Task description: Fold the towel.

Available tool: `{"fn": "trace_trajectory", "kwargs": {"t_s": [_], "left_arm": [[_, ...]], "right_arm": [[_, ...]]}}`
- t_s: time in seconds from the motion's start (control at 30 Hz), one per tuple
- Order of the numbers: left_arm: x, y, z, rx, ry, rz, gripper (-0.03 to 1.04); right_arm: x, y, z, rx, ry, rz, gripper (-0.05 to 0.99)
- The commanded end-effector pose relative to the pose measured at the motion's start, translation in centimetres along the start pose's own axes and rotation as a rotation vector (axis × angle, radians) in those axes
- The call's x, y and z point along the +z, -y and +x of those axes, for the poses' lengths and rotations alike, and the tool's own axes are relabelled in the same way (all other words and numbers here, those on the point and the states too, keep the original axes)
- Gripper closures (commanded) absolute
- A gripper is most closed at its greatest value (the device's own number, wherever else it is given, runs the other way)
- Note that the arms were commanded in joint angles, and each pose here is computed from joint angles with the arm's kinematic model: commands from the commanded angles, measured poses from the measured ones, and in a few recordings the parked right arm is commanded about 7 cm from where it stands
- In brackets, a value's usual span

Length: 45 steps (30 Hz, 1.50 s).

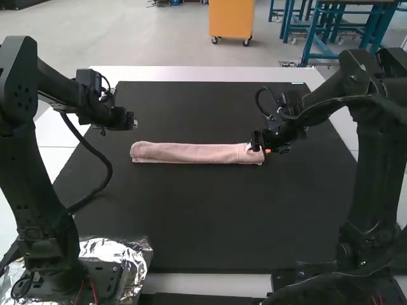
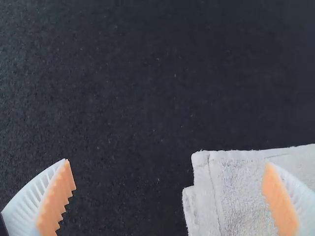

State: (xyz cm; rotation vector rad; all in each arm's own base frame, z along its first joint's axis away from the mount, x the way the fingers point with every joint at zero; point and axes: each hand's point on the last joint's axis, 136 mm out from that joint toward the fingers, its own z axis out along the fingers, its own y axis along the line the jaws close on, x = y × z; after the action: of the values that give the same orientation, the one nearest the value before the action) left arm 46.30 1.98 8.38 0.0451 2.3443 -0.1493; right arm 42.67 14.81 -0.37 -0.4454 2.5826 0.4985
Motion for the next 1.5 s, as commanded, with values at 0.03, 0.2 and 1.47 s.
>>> {"fn": "trace_trajectory", "kwargs": {"t_s": [0.03,0.2,1.47], "left_arm": [[-1.6,-0.1,-1.9,0.003,0.07,-0.009,0.12],[-1.5,-0.1,-1.4,0.002,0.065,-0.007,0.12],[-1.2,1.8,-2.1,0.01,0.11,-0.009,0.12]], "right_arm": [[1.0,-0.6,1.2,-0.005,-0.03,0.002,0.09],[2.6,-2.8,4.1,0.016,-0.096,-0.124,0.98],[-0.1,-19.1,-5.7,-0.162,0.133,-0.338,0.96]]}}
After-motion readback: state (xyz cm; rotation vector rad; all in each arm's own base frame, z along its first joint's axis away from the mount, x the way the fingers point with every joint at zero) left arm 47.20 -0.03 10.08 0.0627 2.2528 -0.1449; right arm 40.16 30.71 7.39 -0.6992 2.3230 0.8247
